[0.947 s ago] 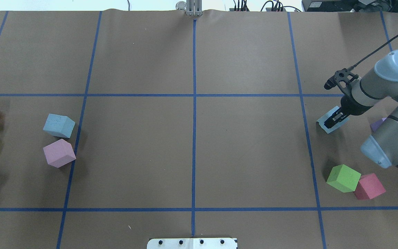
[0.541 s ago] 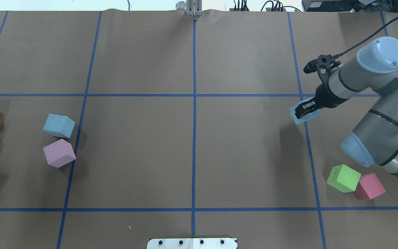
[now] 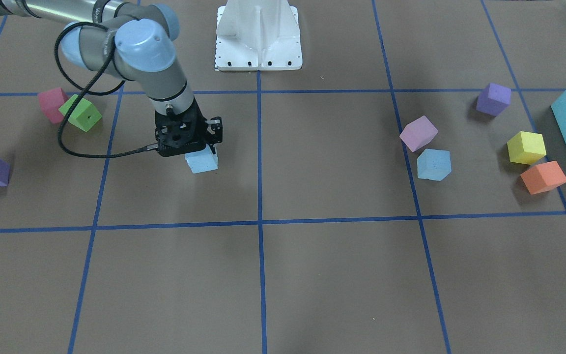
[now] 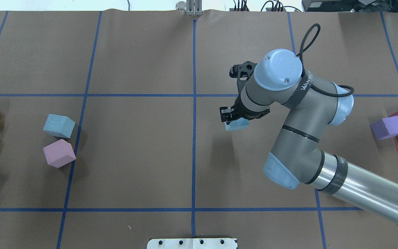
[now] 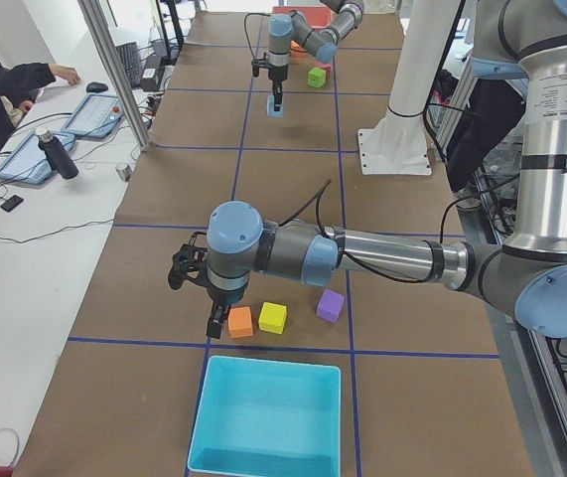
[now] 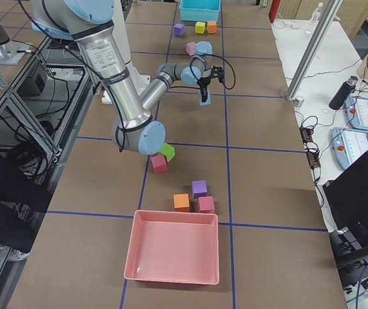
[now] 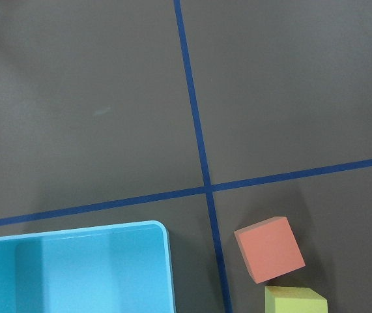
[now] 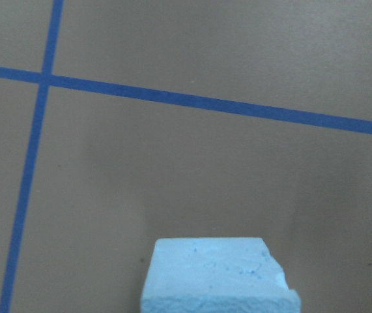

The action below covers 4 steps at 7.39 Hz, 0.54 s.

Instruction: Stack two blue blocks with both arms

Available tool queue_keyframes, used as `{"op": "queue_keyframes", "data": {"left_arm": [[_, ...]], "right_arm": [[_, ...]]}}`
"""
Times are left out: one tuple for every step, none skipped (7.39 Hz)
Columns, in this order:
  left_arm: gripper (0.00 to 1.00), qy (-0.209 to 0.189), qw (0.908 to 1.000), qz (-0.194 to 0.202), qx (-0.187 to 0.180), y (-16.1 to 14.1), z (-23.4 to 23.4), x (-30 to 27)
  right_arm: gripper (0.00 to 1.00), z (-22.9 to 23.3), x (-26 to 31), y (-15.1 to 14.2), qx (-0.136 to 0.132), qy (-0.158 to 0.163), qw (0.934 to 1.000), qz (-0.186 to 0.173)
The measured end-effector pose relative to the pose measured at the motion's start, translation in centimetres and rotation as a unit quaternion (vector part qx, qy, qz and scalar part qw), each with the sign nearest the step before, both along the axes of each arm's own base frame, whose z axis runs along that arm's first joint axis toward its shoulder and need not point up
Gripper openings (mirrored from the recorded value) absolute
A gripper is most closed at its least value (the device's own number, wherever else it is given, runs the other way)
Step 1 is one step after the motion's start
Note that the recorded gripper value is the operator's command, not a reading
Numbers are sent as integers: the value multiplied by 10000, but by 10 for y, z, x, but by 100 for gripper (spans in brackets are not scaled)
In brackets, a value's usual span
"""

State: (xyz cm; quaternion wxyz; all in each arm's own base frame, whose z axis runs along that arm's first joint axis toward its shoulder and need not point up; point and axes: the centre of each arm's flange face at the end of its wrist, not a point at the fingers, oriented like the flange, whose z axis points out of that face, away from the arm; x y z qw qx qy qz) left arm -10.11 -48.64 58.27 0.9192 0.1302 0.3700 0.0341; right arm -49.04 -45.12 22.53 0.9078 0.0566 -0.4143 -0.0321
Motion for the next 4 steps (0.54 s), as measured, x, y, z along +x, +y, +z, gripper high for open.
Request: {"op": "queue_keyframes", "data": {"left_arm": [[98, 0, 10000, 0, 2, 0, 0, 0], [98, 7, 10000, 2, 2, 0, 0, 0], [98, 44, 10000, 9, 0, 0, 0, 1], [98, 100, 9999, 19, -5, 1, -1, 1]], "right_arm": [[0, -20, -20, -1, -123, 84, 9999, 61], [0, -31, -45, -8, -220, 227, 9995, 98], [0, -37, -68, -15, -268, 373, 9989, 114], [0, -42, -86, -17, -300, 474, 9984, 87]]}}
